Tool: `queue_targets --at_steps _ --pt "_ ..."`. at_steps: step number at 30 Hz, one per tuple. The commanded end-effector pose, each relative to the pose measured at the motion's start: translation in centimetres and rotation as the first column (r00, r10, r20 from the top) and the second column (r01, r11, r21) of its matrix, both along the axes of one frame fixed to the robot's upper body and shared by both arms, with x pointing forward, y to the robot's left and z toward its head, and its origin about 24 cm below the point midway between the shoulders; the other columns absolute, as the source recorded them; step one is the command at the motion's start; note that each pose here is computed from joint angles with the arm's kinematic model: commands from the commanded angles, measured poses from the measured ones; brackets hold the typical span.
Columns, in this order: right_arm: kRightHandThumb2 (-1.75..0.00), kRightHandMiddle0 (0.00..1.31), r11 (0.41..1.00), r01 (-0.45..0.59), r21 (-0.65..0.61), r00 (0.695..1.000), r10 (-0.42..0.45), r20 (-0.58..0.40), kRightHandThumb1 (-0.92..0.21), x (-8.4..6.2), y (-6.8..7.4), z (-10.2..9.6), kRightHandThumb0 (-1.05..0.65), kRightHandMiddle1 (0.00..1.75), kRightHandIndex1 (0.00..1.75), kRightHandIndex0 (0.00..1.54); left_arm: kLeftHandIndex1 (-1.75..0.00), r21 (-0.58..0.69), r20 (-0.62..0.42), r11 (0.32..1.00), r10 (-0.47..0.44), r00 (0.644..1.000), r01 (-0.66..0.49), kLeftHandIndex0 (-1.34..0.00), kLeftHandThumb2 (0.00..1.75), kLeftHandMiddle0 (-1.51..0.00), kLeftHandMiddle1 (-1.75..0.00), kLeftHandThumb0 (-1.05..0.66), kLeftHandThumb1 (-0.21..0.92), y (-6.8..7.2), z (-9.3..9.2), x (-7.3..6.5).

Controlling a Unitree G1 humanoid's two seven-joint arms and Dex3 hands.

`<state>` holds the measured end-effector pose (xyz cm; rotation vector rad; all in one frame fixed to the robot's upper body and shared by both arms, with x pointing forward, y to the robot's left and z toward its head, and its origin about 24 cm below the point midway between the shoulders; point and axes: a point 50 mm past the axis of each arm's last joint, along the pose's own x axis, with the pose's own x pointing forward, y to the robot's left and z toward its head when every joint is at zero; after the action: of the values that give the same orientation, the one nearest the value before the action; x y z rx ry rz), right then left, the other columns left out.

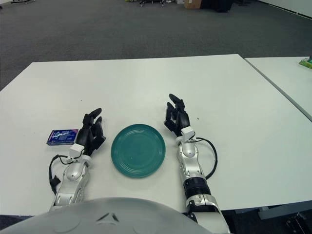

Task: Put the gum into the plate.

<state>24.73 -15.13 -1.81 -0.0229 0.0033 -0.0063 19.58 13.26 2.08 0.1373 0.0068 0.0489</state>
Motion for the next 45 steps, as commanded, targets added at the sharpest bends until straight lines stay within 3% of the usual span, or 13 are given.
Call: queue_targets --at_steps 1,6,12,17,21,28,32,38,45 --pt "-0.89 0.00 0.997 0.027 -0.077 0.944 -0.051 -0.327 -0.92 -6.3 -2.4 -6.5 -0.76 0.57 0.00 0.32 -0.86 0.236 0.151 0.972 -0.030 0.988 -0.006 0.00 0.87 -0.36 -0.02 -0.82 0.92 0.9 3.6 1.8" --pt "-0.89 0.00 0.997 0.010 -0.081 0.940 -0.037 -0.339 -0.92 -6.2 -2.2 -6.6 -0.77 0.55 0.00 0.30 -0.88 0.520 0.260 0.852 -0.089 0.962 -0.062 0.00 0.82 -0.35 -0.01 -0.90 0.92 3.2 6.7 3.0" --pt "-0.88 0.00 0.996 -0.006 -0.090 0.942 -0.025 -0.336 -0.92 -6.2 -1.9 -6.5 -0.79 0.53 0.00 0.29 -0.95 0.695 0.244 0.717 -0.175 0.954 -0.046 0.00 0.70 -0.34 -0.01 -0.97 0.92 4.7 7.7 2.6" --pt "-0.88 0.00 0.996 -0.009 -0.093 0.942 -0.023 -0.333 -0.92 -6.1 -1.8 -6.3 -0.80 0.54 0.01 0.30 -1.06 0.821 0.198 0.571 -0.284 0.938 0.000 -0.03 0.61 -0.36 -0.01 -1.02 0.92 5.2 8.0 2.2" --pt "-0.89 0.00 0.996 -0.012 -0.089 0.940 -0.019 -0.340 -0.92 -6.2 -1.7 -6.3 -0.80 0.52 0.00 0.28 -1.12 0.917 0.089 0.393 -0.355 0.930 0.062 -0.05 0.57 -0.38 -0.02 -1.04 0.92 6.6 8.1 1.2" --pt "-0.89 0.00 0.997 -0.002 -0.075 0.937 -0.024 -0.349 -0.92 -6.1 -1.7 -6.4 -0.79 0.51 0.00 0.27 -1.16 0.957 -0.036 0.252 -0.375 0.926 0.140 -0.07 0.52 -0.39 -0.03 -1.05 0.92 9.8 8.5 1.5" --pt "-0.89 0.00 0.997 0.000 -0.072 0.937 -0.025 -0.347 -0.92 -6.0 -1.8 -6.4 -0.78 0.51 0.01 0.28 -1.15 0.963 -0.096 0.201 -0.365 0.926 0.179 -0.06 0.51 -0.39 -0.02 -1.05 0.92 11.7 8.3 2.3" --pt "-0.88 0.00 0.997 0.003 -0.074 0.939 -0.028 -0.343 -0.92 -6.1 -2.1 -6.3 -0.79 0.55 0.02 0.31 -1.12 0.953 -0.196 0.152 -0.352 0.915 0.263 -0.02 0.48 -0.38 -0.02 -1.05 0.92 13.2 7.2 2.4" --pt "-0.88 0.00 0.998 0.012 -0.063 0.938 -0.033 -0.346 -0.92 -6.1 -2.3 -6.3 -0.78 0.56 0.02 0.32 -1.07 0.933 -0.276 0.124 -0.360 0.891 0.339 0.00 0.47 -0.34 0.00 -1.05 0.92 13.8 6.1 2.1"
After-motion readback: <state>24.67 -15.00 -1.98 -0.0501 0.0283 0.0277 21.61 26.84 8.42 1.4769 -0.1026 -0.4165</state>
